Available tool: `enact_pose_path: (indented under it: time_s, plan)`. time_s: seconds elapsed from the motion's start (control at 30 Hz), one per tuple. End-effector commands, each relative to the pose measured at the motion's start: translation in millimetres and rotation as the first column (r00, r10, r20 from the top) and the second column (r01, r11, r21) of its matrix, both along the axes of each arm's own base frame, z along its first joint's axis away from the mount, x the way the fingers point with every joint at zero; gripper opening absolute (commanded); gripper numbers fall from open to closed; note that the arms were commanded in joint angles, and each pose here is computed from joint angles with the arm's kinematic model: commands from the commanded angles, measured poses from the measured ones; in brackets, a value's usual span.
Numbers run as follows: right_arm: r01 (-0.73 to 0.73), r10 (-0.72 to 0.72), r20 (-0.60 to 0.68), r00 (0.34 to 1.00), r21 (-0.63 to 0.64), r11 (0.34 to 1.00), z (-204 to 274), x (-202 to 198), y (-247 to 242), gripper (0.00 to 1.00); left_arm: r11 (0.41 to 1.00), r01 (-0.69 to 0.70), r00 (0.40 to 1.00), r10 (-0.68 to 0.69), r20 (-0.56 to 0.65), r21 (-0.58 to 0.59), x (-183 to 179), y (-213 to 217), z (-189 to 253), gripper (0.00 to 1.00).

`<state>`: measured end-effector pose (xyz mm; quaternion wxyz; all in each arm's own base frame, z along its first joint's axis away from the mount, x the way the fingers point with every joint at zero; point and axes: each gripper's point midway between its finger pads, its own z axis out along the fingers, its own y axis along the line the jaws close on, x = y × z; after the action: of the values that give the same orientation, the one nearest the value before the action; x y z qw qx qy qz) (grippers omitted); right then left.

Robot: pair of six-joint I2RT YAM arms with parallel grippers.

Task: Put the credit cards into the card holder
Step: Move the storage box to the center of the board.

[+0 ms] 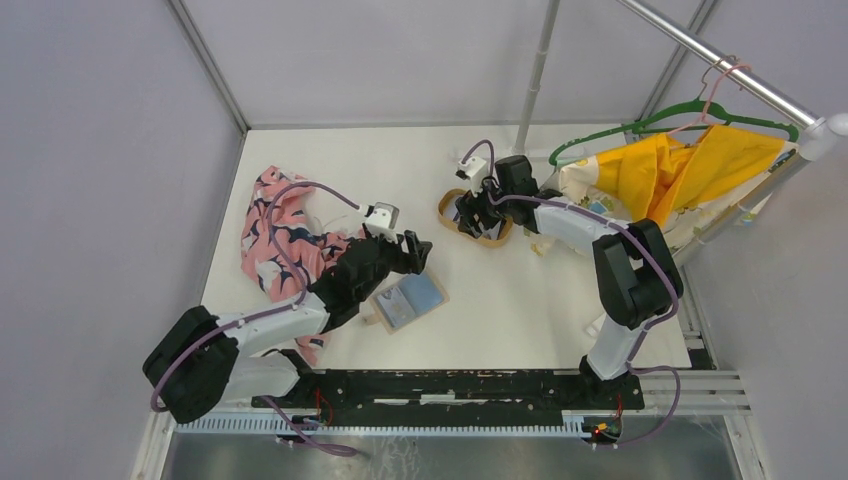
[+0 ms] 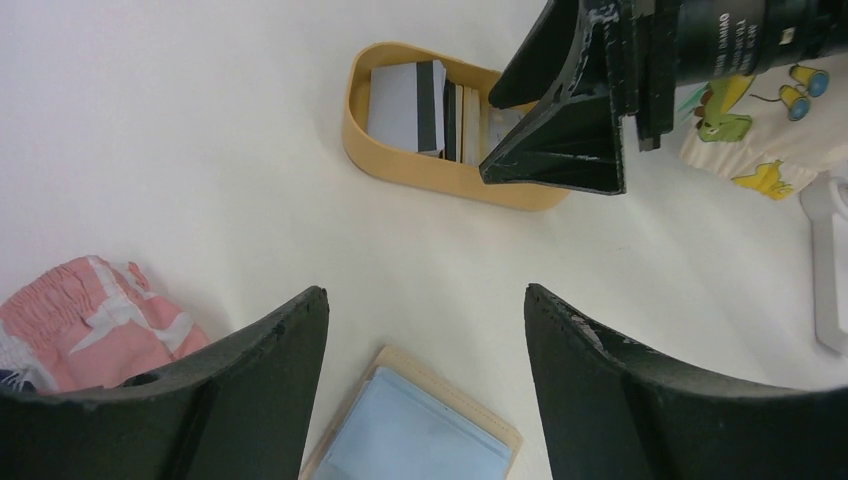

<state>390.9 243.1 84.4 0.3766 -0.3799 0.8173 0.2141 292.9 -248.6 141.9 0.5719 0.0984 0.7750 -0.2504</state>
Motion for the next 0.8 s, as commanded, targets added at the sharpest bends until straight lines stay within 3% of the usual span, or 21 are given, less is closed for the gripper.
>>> enact_pose_path:
  time_s: [0.0, 0.43, 0.77]
  plan:
    - [-0.018, 0.017, 0.047, 0.999, 0.021, 1.000, 12, 7, 5, 0.72, 0.999, -0.013, 1.000, 0.013, -0.004, -0.044, -9, 9, 14, 0.77]
    - [-0.088, 0.086, -0.031, 0.996, -0.090, 0.992, -28, -1, 2, 0.66, 0.993, 0.016, 0.995, -0.027, -0.091, -0.113, -49, 27, 6, 0.77]
    - [-0.235, 0.229, -0.060, 0.972, -0.125, 0.964, -29, -31, 10, 0.40, 0.995, 0.017, 0.993, -0.028, -0.117, -0.098, -55, 32, 1, 0.77]
